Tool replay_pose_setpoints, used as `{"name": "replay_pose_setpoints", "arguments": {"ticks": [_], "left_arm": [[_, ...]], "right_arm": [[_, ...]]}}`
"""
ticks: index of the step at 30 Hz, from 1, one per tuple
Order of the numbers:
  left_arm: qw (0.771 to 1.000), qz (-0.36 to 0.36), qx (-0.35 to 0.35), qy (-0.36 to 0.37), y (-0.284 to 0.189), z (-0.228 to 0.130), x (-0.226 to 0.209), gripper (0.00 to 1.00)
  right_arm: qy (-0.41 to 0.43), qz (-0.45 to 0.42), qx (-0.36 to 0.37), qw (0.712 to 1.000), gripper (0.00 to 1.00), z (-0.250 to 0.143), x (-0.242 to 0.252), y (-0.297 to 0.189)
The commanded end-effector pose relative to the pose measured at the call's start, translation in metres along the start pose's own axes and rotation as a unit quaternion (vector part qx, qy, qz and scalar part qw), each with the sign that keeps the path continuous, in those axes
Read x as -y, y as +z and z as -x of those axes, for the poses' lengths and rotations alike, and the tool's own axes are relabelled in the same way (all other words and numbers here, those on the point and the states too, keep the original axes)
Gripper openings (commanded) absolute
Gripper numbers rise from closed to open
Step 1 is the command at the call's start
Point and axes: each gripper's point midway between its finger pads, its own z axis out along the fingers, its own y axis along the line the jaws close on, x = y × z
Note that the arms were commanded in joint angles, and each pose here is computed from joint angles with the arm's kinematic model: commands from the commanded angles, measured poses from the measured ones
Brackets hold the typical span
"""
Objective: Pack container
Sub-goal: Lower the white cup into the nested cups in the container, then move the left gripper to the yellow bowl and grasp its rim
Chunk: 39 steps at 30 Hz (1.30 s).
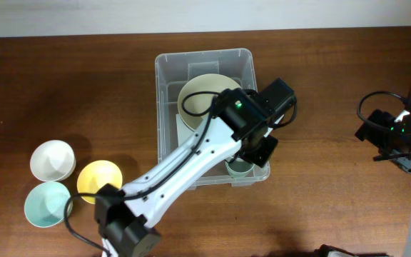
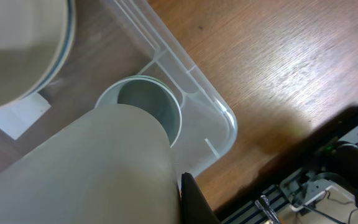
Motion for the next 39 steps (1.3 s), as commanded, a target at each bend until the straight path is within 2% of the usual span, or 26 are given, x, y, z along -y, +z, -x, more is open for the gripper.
{"name": "replay_pose_setpoints", "arguments": {"ticks": [1,5,6,7,8,9,13,16,19,23,25,28,30,32,35,39], "left_arm": [[1.0,0.002,-0.028,-0.004,0.021,-0.003,-0.001,0.01],[0.999,0.006,-0.042,-0.005,0.031,-0.004,-0.002,0.04],[0.999,0.006,-0.043,-0.005,0.032,-0.004,-0.002,0.19],[0.999,0.006,-0.044,-0.005,0.033,-0.004,-0.002,0.4],[0.999,0.007,-0.044,-0.005,0.033,-0.004,-0.002,0.54],[0.999,0.008,-0.043,-0.005,0.033,-0.004,-0.003,0.61],[0.999,0.03,-0.036,-0.012,0.028,-0.001,-0.017,0.62],[0.995,0.077,-0.008,-0.056,0.005,0.004,-0.053,0.62],[0.985,0.121,0.044,-0.118,-0.038,0.007,-0.103,0.62],[0.957,0.154,0.109,-0.219,-0.104,-0.009,-0.179,0.65],[0.929,0.17,0.122,-0.304,-0.135,-0.039,-0.226,0.68],[0.89,0.193,0.106,-0.398,-0.157,-0.088,-0.276,0.69],[0.869,0.198,0.088,-0.446,-0.161,-0.115,-0.299,0.7],[0.856,0.188,0.07,-0.476,-0.155,-0.133,-0.314,0.72],[0.853,0.171,0.04,-0.491,-0.128,-0.148,-0.33,0.72],[0.856,0.134,-0.005,-0.499,-0.069,-0.159,-0.329,0.72]], "right_arm": [[0.007,0.007,0.013,1.0,0.82,0.002,0.0,-0.008],[0.007,0.007,0.013,1.0,0.83,0.002,0.0,-0.008],[0.007,0.007,0.013,1.0,0.83,0.002,0.0,-0.008],[0.007,0.007,0.013,1.0,0.83,0.002,0.0,-0.008],[0.007,0.007,0.013,1.0,0.83,0.002,0.0,-0.008],[0.005,0.007,0.013,1.0,0.82,0.002,0.0,-0.008],[-0.002,0.008,0.014,1.0,0.83,0.003,0.0,-0.008],[-0.004,0.008,0.014,1.0,0.83,0.003,0.0,-0.008],[-0.004,0.007,0.014,1.0,0.83,0.003,0.0,-0.008],[-0.004,0.004,0.016,1.0,0.82,0.003,0.002,-0.008],[-0.004,0.003,0.016,1.0,0.83,0.004,0.002,-0.008],[-0.004,0.003,0.017,1.0,0.83,0.004,0.002,-0.008],[-0.004,0.003,0.017,1.0,0.83,0.004,0.002,-0.008],[-0.004,0.003,0.018,1.0,0.83,0.004,0.001,-0.008],[-0.004,0.003,0.017,1.0,0.83,0.004,0.001,-0.008],[-0.004,0.003,0.017,1.0,0.83,0.004,0.001,-0.008]]}}
